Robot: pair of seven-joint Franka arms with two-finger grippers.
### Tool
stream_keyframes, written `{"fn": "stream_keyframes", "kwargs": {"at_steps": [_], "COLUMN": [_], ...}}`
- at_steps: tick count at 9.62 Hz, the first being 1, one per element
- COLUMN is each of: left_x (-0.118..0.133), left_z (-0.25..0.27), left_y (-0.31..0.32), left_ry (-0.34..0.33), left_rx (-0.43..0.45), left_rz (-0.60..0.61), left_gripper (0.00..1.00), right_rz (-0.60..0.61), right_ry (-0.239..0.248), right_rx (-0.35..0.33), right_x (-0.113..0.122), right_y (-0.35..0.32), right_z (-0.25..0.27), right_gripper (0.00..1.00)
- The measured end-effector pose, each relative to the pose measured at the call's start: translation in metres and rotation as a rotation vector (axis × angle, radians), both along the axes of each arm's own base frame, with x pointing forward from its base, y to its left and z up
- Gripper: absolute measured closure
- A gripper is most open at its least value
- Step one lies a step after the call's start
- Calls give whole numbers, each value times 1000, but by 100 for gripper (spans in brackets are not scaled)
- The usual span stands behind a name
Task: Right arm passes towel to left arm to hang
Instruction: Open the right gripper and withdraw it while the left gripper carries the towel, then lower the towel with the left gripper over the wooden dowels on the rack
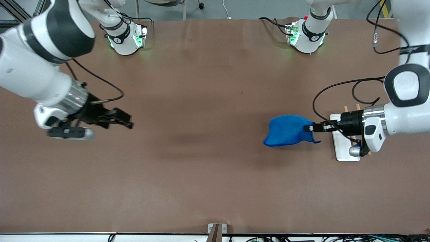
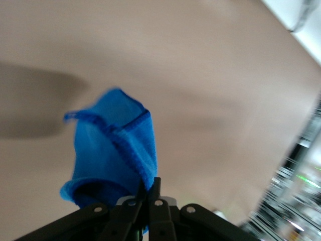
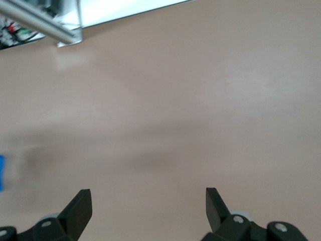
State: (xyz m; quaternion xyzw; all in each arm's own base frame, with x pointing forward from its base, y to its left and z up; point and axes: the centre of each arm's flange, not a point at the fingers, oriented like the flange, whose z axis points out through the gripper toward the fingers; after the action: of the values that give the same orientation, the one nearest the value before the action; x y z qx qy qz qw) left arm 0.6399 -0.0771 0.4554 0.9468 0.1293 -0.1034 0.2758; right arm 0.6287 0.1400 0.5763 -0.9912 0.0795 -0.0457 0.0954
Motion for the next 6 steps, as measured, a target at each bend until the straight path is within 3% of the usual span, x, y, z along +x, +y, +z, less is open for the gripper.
{"fn": "stream_keyframes", "kwargs": {"at_steps": [2,6], "left_x": [-4,-15], "left_z": [-6,-26], "left_y": [33,158], "left_ry": [25,33], "left_rx": [212,400], "left_rz": [24,22], "left_gripper": [98,98], "right_rz": [-61,-39], "right_ry": [16,95], "right_rx": [-75,-145], "right_x": [-14,-68], "right_y": [-68,-163], "right_z": [30,79], "right_gripper": [0,0]}}
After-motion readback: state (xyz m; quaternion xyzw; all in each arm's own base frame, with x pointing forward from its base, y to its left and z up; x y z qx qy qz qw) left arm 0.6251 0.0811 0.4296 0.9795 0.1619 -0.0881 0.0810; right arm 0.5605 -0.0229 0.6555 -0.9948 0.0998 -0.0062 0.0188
